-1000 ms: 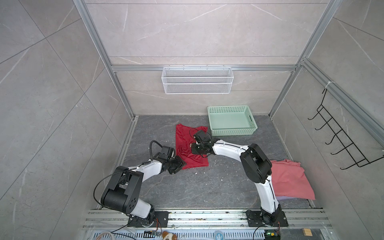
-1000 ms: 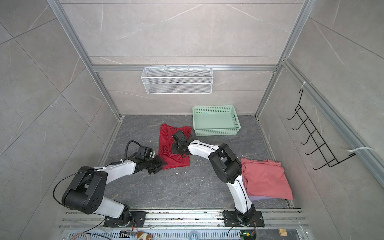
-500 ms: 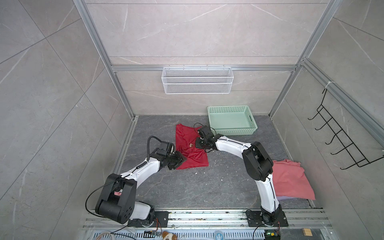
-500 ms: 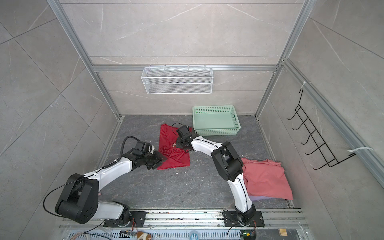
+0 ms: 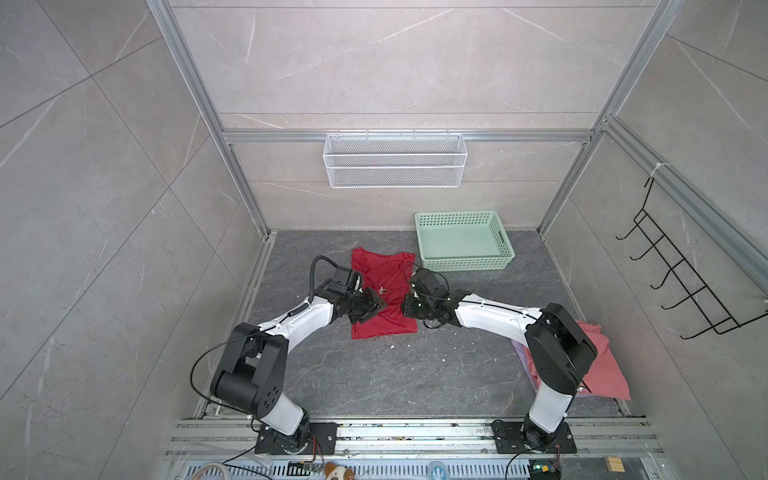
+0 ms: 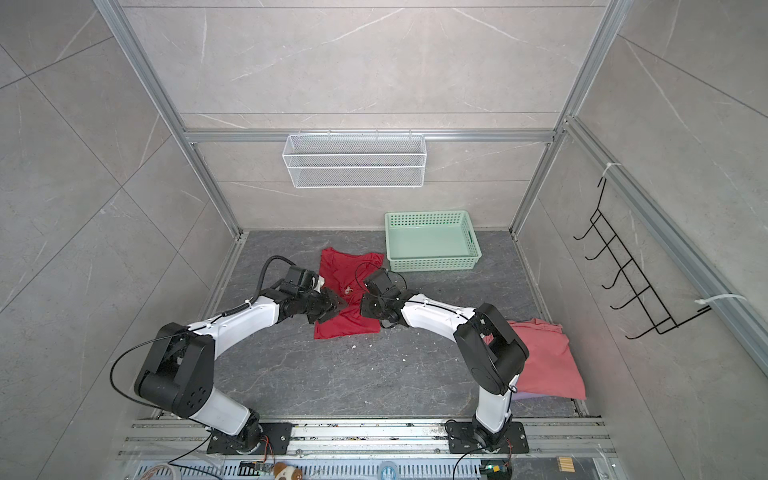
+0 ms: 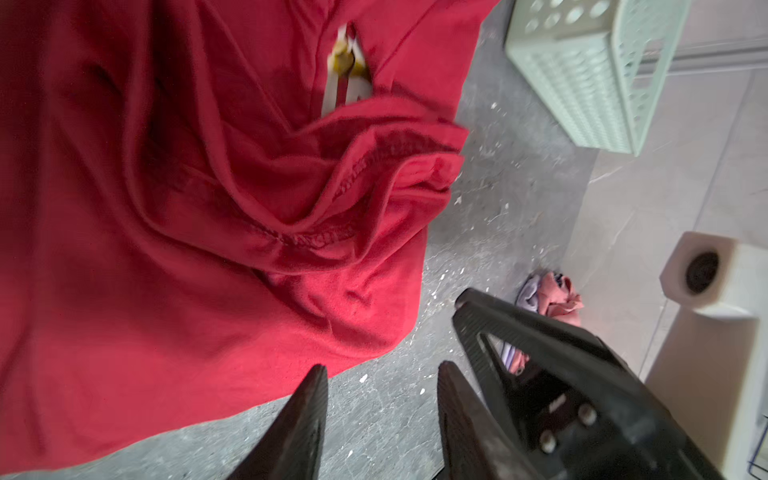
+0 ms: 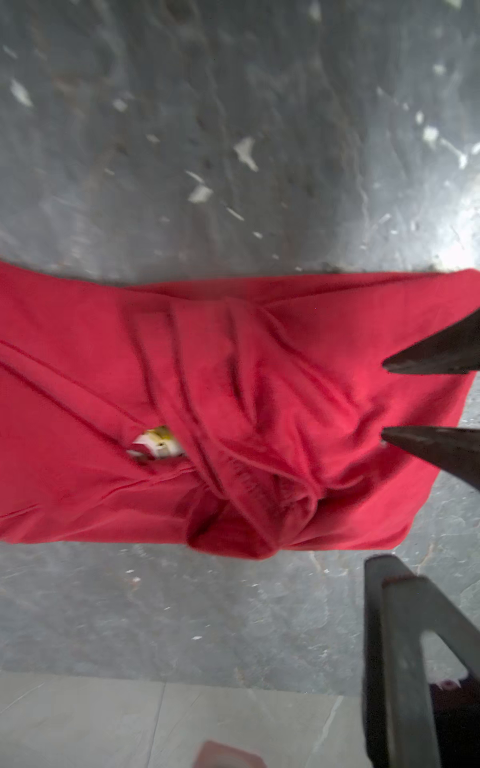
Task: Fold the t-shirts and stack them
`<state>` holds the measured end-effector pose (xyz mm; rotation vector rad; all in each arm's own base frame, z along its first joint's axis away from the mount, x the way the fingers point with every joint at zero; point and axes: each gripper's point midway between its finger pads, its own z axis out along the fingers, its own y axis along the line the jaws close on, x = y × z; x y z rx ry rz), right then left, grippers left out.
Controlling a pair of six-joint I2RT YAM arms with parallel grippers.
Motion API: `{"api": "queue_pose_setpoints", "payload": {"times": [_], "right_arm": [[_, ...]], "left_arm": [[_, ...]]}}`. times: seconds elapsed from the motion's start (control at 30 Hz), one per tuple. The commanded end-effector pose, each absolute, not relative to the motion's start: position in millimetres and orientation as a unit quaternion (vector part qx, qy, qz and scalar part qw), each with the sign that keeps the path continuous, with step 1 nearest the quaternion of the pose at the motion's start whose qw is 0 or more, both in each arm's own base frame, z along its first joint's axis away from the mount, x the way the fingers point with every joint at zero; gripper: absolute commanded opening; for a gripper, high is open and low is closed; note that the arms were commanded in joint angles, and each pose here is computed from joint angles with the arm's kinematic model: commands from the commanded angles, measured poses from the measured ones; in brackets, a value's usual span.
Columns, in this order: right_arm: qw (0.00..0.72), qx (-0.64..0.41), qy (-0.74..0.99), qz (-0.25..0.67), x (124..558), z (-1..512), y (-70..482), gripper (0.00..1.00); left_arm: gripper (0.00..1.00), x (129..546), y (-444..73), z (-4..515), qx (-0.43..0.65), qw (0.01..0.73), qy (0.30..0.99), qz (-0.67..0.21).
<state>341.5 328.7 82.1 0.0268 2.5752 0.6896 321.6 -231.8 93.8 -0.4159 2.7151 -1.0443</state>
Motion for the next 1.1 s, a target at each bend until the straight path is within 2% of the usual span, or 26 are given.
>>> {"api": "queue_pose_setpoints", "payload": {"times": [0.0,0.23,0.67,0.87,1.07], "right_arm": [[0.227,0.015,0.932,0.281,336.6,72.7,349.1,0.25],[0.203,0.011,0.945,0.257,322.9,39.6,350.9,0.25],[0.175,0.005,0.964,0.199,308.8,-4.9,329.0,0.24],[0.193,-0.009,0.961,0.198,313.2,9.7,327.5,0.25],[0.229,-0.032,0.95,0.212,316.6,51.3,328.7,0.34]], "left_arm": [[0.46,331.9,-243.8,98.1,-0.143,0.098,0.911,-0.374],[0.46,349.4,-242.9,72.0,-0.151,0.098,0.922,-0.343],[0.46,431.0,-219.6,61.7,-0.159,0.149,0.925,-0.312],[0.44,452.8,-210.4,82.8,-0.154,0.176,0.91,-0.341],[0.45,433.6,-181.9,136.5,-0.136,0.239,0.908,-0.315]]}}
